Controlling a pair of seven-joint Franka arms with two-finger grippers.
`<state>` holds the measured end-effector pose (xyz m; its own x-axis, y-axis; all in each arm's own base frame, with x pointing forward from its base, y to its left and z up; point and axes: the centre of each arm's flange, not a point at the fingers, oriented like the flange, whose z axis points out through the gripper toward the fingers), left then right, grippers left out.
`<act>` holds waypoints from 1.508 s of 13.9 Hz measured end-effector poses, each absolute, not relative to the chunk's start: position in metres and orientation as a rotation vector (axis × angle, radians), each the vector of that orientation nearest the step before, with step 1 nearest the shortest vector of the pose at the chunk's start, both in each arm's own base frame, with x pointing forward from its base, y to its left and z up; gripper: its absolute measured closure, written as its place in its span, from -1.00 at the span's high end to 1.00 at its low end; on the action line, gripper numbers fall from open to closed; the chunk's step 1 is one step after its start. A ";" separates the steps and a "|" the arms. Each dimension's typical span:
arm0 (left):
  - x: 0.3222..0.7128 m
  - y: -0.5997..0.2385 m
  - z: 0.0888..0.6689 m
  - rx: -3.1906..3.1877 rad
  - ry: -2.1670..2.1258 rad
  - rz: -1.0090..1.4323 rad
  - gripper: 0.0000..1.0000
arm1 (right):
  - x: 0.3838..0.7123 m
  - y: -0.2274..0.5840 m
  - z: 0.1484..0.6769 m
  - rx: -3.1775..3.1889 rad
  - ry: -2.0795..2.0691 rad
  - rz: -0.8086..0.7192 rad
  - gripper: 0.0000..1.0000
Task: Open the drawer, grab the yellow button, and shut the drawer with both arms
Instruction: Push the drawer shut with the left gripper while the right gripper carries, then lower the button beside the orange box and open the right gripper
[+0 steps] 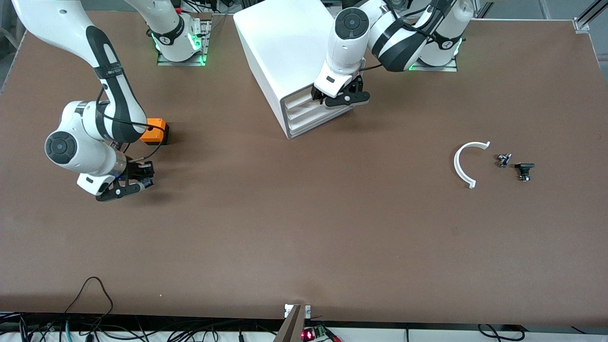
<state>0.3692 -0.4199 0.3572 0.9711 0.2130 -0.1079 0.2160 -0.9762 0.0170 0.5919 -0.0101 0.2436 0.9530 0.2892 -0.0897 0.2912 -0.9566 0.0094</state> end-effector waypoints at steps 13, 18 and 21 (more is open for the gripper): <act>0.544 -0.159 0.507 3.040 0.398 0.166 1.00 | 0.547 -0.018 0.219 3.068 0.405 0.091 0.51; 0.542 -0.051 0.605 3.091 0.208 0.138 1.00 | 0.583 0.004 0.308 3.115 0.241 0.014 1.00; 0.537 -0.040 0.617 3.095 0.189 0.125 1.00 | 0.597 0.015 0.375 3.144 0.116 0.004 1.00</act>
